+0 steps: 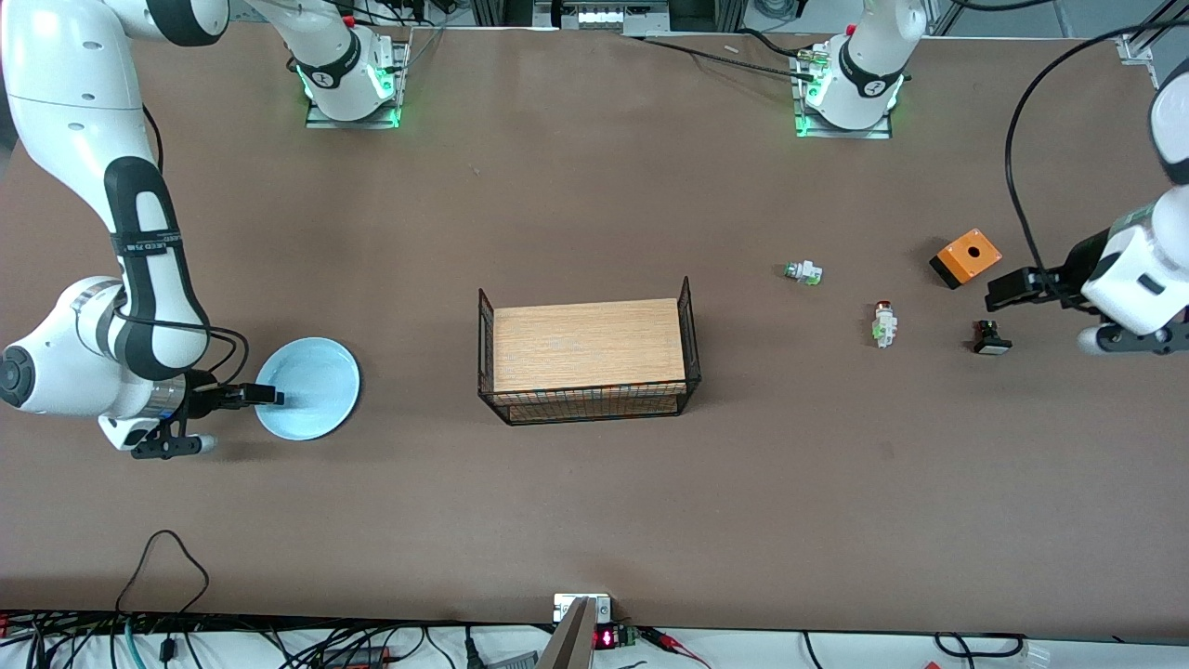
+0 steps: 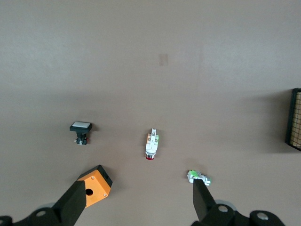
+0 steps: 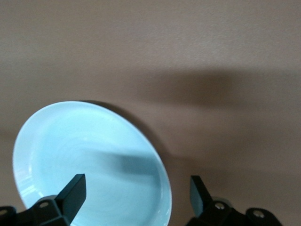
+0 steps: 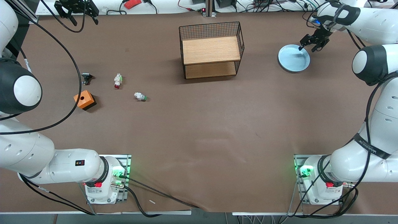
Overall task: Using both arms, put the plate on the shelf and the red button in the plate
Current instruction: 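Grasp the plate rim with the right gripper while the left gripper reaches the button, then lift the plate with the right gripper while the left gripper grasps the button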
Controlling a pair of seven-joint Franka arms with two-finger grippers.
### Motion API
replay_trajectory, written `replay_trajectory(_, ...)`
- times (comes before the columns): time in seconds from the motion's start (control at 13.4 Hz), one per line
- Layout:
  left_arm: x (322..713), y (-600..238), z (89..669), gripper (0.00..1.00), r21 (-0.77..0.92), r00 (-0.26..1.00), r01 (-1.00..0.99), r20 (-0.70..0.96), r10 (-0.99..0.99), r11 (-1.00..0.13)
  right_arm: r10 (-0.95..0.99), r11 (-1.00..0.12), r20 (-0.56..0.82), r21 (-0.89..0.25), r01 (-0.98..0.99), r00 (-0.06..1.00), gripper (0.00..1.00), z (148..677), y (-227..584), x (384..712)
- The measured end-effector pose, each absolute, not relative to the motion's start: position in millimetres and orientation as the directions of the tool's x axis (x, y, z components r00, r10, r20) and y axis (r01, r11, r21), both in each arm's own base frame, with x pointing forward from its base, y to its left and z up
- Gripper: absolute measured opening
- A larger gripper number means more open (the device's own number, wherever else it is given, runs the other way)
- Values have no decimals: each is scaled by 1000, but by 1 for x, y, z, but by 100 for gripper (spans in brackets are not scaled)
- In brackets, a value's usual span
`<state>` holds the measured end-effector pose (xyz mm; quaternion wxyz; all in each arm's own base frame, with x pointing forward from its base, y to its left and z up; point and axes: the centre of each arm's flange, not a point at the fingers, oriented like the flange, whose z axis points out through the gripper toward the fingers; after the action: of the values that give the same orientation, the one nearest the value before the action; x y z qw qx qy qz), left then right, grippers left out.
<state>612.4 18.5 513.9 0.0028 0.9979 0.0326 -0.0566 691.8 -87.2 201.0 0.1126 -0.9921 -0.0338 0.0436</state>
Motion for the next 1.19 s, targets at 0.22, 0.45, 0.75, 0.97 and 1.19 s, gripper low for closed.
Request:
replay_trajectory(0.22, 611, 19, 516, 100, 1, 990, 66, -122, 66, -998, 94, -975, -58, -210, 80, 994, 97, 178, -91, 693)
replay_trajectory(0.45, 611, 19, 518, 100, 1, 990, 66, -121, 66, -998, 107, -974, -49, -204, 95, 993, 80, 172, -91, 693)
replay_trajectory(0.75, 611, 19, 518, 100, 1, 990, 67, -123, 66, -998, 89, -971, -45, -227, 77, 995, 40, 175, -91, 694)
replay_trajectory(0.97, 611, 18, 518, 100, 1, 990, 65, -123, 64, -998, 86, -959, -111, -280, 52, 990, 10, 174, -92, 687)
replay_trajectory(1.19, 611, 18, 522, 100, 2, 991, 64, -114, 64, -998, 76, -949, -168, -315, 19, 983, 3, 173, -95, 680)
